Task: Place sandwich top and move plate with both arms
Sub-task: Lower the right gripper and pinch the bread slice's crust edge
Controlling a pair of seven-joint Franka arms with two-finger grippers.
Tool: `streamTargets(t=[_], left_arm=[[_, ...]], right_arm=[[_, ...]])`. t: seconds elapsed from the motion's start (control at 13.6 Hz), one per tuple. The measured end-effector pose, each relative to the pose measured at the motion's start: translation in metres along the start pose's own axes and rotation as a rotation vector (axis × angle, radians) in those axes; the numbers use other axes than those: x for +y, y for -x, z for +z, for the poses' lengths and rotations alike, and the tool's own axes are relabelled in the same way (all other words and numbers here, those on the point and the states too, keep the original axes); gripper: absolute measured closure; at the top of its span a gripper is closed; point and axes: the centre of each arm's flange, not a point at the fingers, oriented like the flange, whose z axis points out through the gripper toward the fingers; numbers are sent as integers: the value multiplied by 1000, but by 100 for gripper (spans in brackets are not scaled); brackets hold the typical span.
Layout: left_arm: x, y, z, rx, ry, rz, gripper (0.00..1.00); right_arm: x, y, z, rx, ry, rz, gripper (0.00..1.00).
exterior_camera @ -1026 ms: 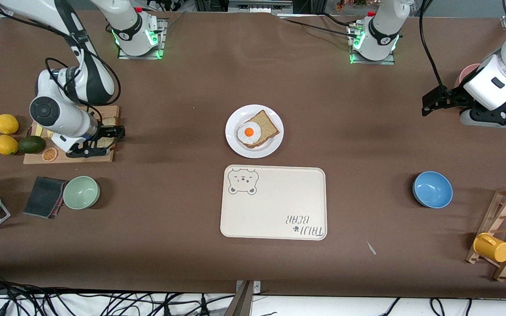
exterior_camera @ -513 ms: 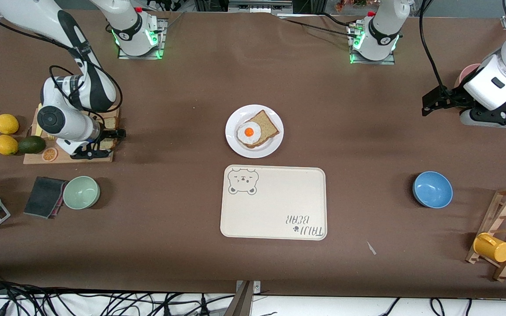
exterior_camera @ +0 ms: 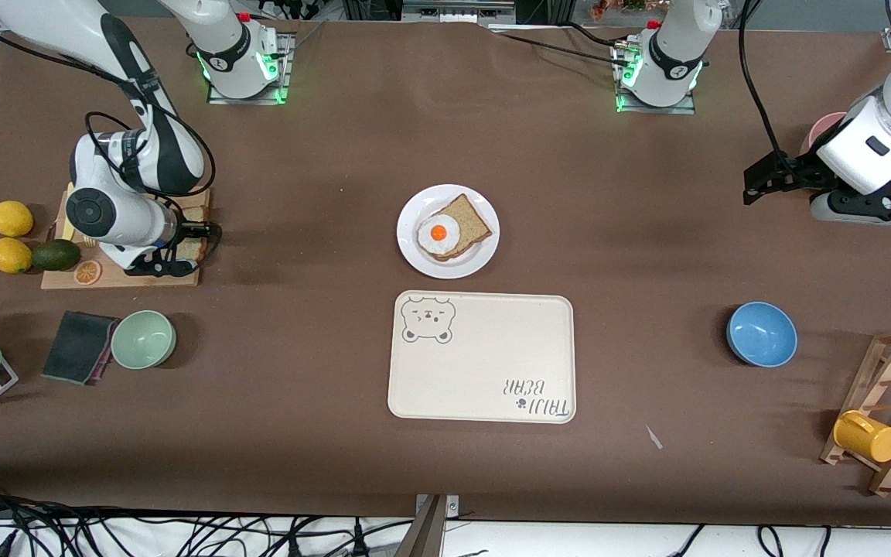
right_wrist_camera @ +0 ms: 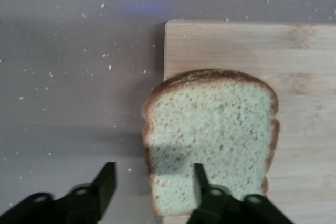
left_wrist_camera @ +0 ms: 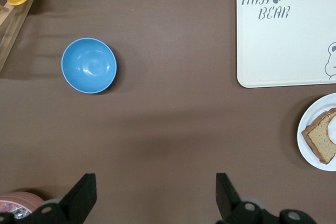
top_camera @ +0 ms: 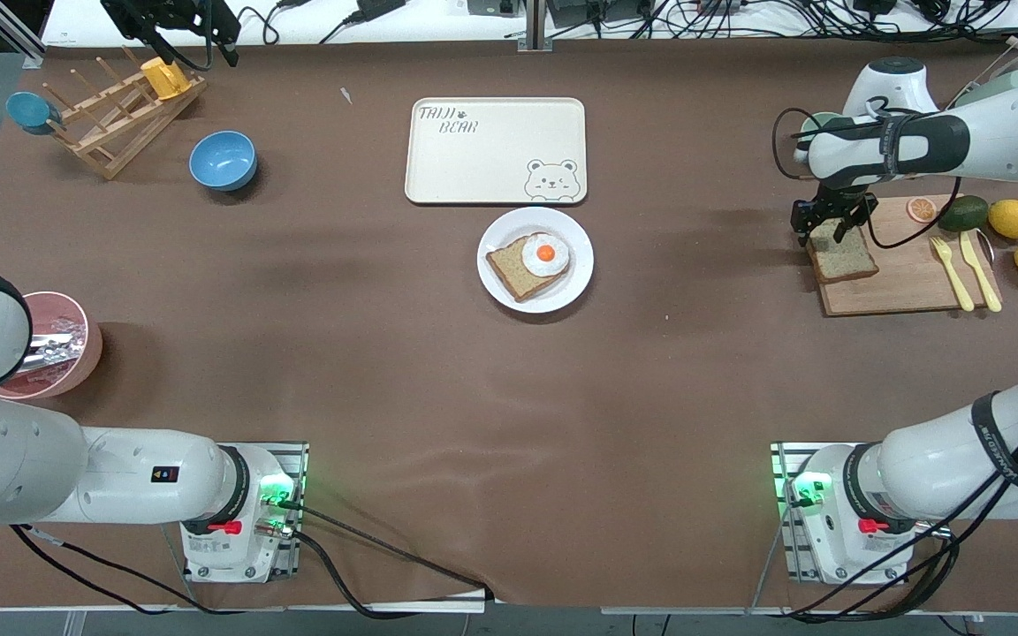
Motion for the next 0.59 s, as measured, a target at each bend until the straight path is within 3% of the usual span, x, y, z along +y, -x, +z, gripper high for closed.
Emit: streamTargets(t=[0.07,0.15,0.22,0.59], left_arm=[[0,0,0,0,0,0,0],[0,0,0,0,0,0,0],[-1,0,0,0,0,-1,0],[-1,0,0,0,0,-2,0]], right_arm=[[-6,1,-1,-4,1,8,38],[-13,1,-2,-6,3,14,48],[-20,1,-3,-5,10,17,50],[-35,2,-3,0,53,-6,45]])
